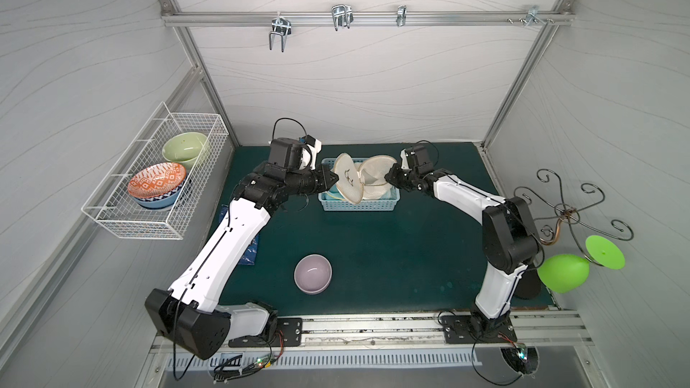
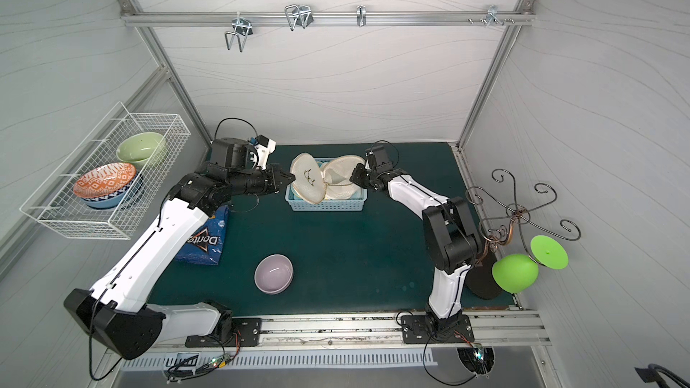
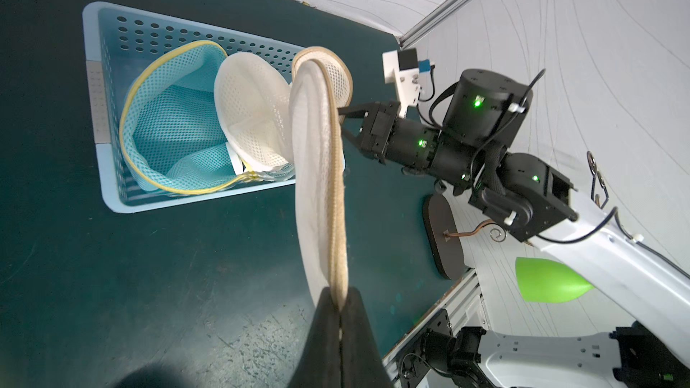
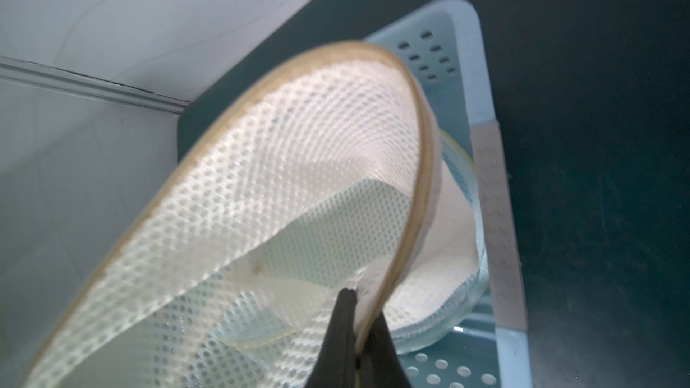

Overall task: Turn the laundry bag inside out
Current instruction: Pick up the laundry bag and place it in the bin.

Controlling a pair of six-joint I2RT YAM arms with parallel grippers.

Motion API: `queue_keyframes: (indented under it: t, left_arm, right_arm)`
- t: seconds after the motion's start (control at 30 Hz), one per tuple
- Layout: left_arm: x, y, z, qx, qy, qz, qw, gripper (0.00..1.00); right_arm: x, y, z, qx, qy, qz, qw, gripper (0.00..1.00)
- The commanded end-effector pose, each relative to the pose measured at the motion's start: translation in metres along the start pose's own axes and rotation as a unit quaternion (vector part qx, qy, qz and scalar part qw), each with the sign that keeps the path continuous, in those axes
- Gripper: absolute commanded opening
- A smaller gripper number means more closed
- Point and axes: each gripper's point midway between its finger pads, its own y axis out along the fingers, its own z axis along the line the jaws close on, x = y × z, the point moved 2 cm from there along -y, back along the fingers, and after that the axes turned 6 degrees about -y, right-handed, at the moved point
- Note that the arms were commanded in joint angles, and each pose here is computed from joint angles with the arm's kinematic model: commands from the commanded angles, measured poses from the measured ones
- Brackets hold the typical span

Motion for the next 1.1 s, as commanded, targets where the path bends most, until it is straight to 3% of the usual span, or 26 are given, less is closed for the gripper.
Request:
queue_keyframes:
  t: [0.0,0.3,0.5,0.73,0.87,0.93,0.97,1.0,1.07]
  left_arm:
    - [-0.009,-0.009,0.004,-0.001,-0.008,-0.004,1.0,0.0]
    - [-0.046,-0.022,0.012,-0.015,-0.033,0.022,0.999,0.0]
    - [-0.072,-0.021,0.03,0.012,-0.045,0.045,0.998,0.0]
    - [-0.114,-0.003,0.051,0.047,-0.046,0.084,0.994,0.02]
    - [-0.129,0.005,0.063,0.068,-0.043,0.106,0.991,0.41]
    - [-0.127,0.0,0.067,0.084,-0.035,0.097,0.991,0.54]
    - [-0.124,-0.004,0.065,0.086,-0.025,0.089,0.992,0.7]
    - [-0.12,-0.009,0.063,0.089,-0.014,0.079,0.993,0.8]
    - [-0.105,-0.023,0.055,0.092,0.019,0.05,0.994,0.83]
  right_arm:
    - [0.032,-0.031,0.037,0.046,-0.103,-0.04,0.993,0.0]
    - [0.059,-0.092,0.099,0.11,-0.203,-0.068,0.97,0.0]
    - [0.046,-0.125,0.117,0.103,-0.225,-0.072,0.966,0.0]
    - [0.005,-0.15,0.12,0.093,-0.265,-0.047,0.959,0.0]
    - [-0.024,-0.158,0.106,0.078,-0.28,-0.027,0.956,0.0]
    - [-0.036,-0.16,0.101,0.076,-0.283,-0.016,0.956,0.0]
    - [-0.043,-0.161,0.099,0.077,-0.286,-0.009,0.955,0.0]
    - [-0.049,-0.162,0.099,0.081,-0.291,-0.003,0.953,0.0]
    - [-0.063,-0.164,0.097,0.082,-0.302,0.014,0.95,0.0]
